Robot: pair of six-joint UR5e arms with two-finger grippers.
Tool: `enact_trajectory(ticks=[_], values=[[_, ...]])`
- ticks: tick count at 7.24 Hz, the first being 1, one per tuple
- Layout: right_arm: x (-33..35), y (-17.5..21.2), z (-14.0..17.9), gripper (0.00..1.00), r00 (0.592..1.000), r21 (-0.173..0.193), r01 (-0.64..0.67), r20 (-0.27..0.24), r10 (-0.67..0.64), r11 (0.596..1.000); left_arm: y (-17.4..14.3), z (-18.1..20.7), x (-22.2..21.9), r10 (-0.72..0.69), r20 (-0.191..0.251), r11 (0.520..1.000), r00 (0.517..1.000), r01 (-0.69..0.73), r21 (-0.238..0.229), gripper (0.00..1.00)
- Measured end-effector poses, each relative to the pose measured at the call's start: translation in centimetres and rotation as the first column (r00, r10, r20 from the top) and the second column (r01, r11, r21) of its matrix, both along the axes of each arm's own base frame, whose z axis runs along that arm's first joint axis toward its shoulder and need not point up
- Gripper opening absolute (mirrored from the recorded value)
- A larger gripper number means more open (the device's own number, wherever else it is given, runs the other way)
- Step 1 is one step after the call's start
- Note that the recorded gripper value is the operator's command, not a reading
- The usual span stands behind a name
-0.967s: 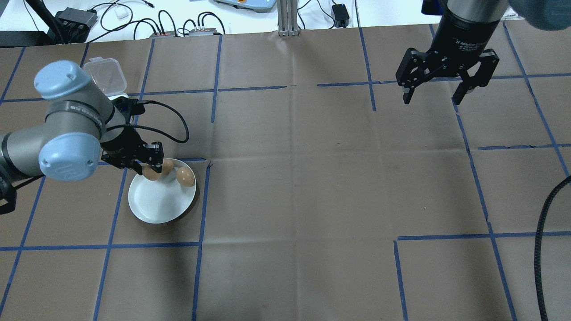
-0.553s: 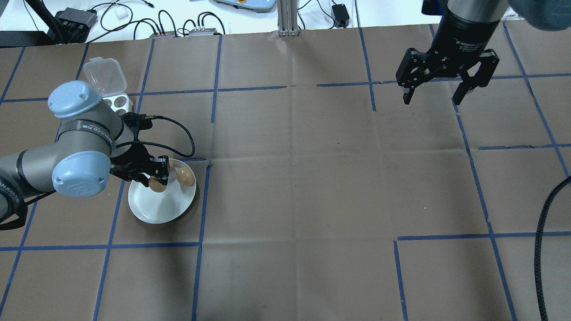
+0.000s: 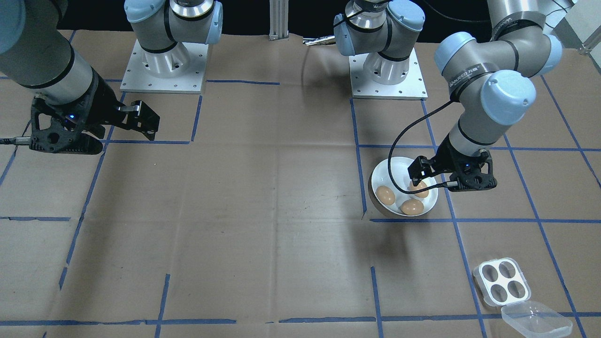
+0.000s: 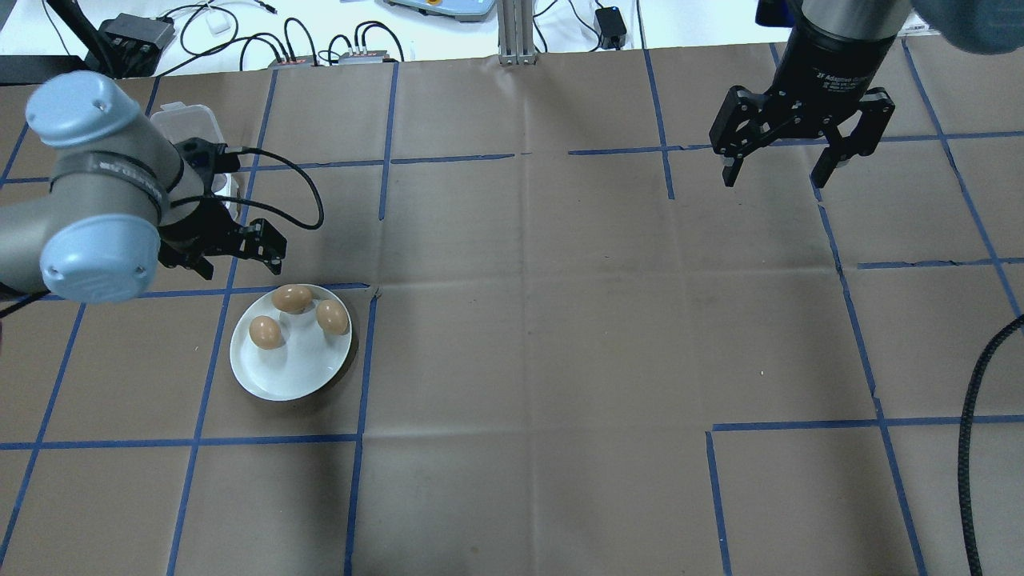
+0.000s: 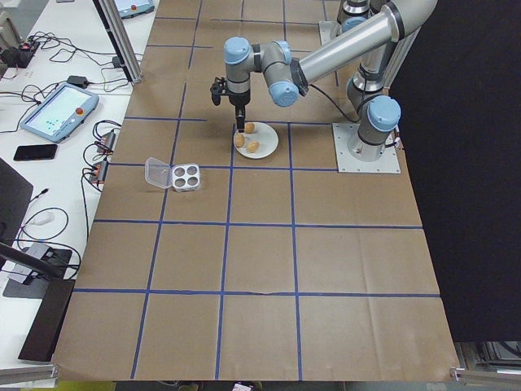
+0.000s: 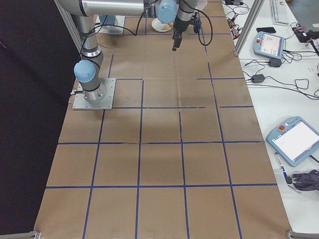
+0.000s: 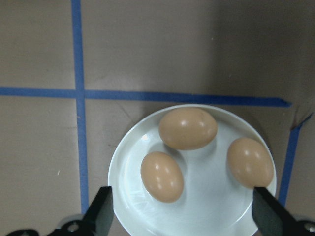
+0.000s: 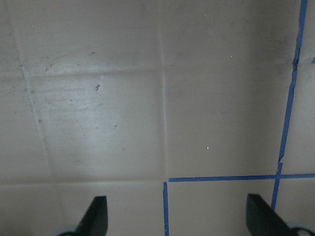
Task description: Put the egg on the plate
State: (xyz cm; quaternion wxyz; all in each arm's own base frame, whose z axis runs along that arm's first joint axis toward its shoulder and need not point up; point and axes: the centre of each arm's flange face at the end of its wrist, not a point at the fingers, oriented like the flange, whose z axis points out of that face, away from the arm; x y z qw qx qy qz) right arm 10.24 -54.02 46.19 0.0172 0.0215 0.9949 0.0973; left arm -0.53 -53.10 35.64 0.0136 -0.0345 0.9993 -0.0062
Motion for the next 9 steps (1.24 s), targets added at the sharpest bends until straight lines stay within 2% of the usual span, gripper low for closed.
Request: enact_trajectory(ticks=[2,4,6,9], values=[[0.0,0.0,0.0,1.0,1.0,0.0,0.0,-0.001,0.0,1.0,-0.9,7.2,-3.2,0.038,0.0,0.999,0.999,-0.038,-0.003,1.0],[0.0,0.0,0.0,1.0,1.0,0.0,0.0,-0.001,0.0,1.0,0.1,11.0,-9.0,0.052,-0.001,0.999,0.999,-0.052,-0.002,1.0],[0.0,0.0,0.0,1.0,1.0,0.0,0.0,-0.001,0.0,1.0,2.4,11.9,-12.7,0.03,0.0,1.0,1.0,-0.03,-0.004,1.0],[0.0,0.0,0.0,1.0,1.0,0.001,0.0,0.0,0.0,1.0,3.6,12.4,-13.7,-0.005,-0.002,1.0,1.0,0.005,-0.006,1.0]])
